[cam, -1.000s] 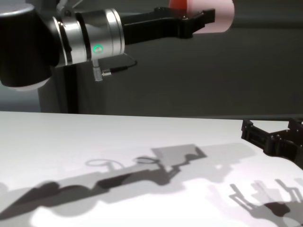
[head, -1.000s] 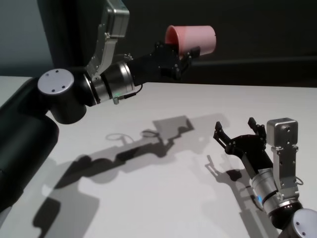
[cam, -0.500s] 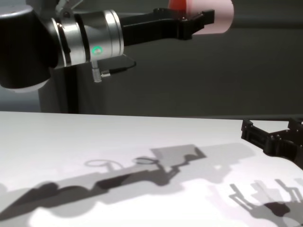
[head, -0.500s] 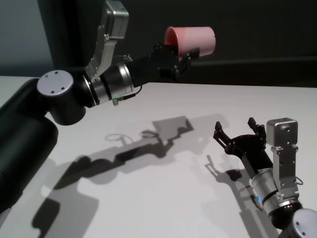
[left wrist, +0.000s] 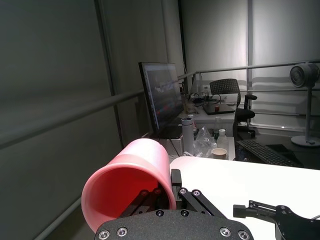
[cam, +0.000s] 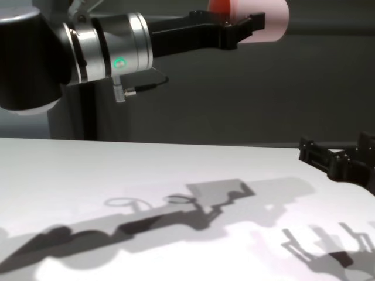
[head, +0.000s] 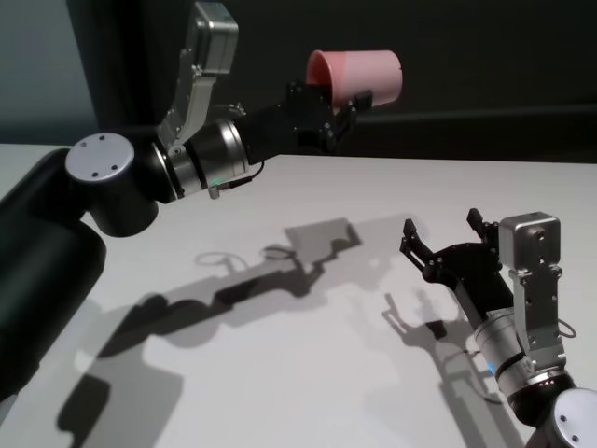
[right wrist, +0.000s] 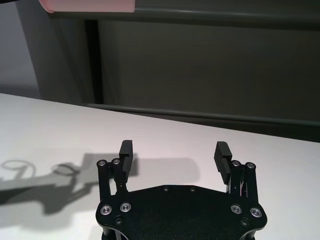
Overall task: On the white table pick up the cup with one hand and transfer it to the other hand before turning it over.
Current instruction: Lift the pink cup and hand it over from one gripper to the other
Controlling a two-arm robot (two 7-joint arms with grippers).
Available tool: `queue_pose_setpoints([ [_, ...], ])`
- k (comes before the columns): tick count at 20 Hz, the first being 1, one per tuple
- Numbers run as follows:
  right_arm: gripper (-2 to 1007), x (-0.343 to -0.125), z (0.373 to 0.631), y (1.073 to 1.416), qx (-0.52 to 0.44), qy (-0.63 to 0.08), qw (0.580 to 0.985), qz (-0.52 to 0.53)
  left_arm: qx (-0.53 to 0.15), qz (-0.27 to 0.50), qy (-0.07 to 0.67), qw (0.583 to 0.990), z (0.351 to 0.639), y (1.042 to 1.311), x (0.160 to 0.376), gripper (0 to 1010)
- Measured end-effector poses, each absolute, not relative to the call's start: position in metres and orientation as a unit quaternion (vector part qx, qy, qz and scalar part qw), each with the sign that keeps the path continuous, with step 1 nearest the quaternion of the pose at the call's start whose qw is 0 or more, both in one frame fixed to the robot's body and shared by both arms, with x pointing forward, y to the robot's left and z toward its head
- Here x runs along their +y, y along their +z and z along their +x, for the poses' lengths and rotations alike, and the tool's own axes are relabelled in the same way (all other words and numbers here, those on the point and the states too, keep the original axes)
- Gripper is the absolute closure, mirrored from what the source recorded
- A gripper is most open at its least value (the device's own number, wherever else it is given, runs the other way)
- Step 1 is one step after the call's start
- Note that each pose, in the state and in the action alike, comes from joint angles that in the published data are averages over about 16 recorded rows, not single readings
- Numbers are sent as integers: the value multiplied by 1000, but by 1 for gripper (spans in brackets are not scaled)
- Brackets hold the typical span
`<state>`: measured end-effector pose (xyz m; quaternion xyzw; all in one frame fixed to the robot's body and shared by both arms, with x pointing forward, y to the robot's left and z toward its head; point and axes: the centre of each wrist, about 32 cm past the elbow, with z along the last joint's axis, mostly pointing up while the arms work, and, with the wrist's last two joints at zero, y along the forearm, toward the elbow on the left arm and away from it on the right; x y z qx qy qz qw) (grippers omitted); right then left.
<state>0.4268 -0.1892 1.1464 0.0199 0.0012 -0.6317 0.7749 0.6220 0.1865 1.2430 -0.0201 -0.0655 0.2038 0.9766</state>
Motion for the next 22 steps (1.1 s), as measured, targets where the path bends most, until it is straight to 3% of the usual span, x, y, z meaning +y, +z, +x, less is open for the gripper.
queue_pose_setpoints([
  [9,3,-202,420,1167,27,-620,780,81,-66,-20,204,976,622,1243,187,964],
  [22,3,-218,427,1177,140,-551,783,252,-66,-20,204,976,622,1243,187,964],
])
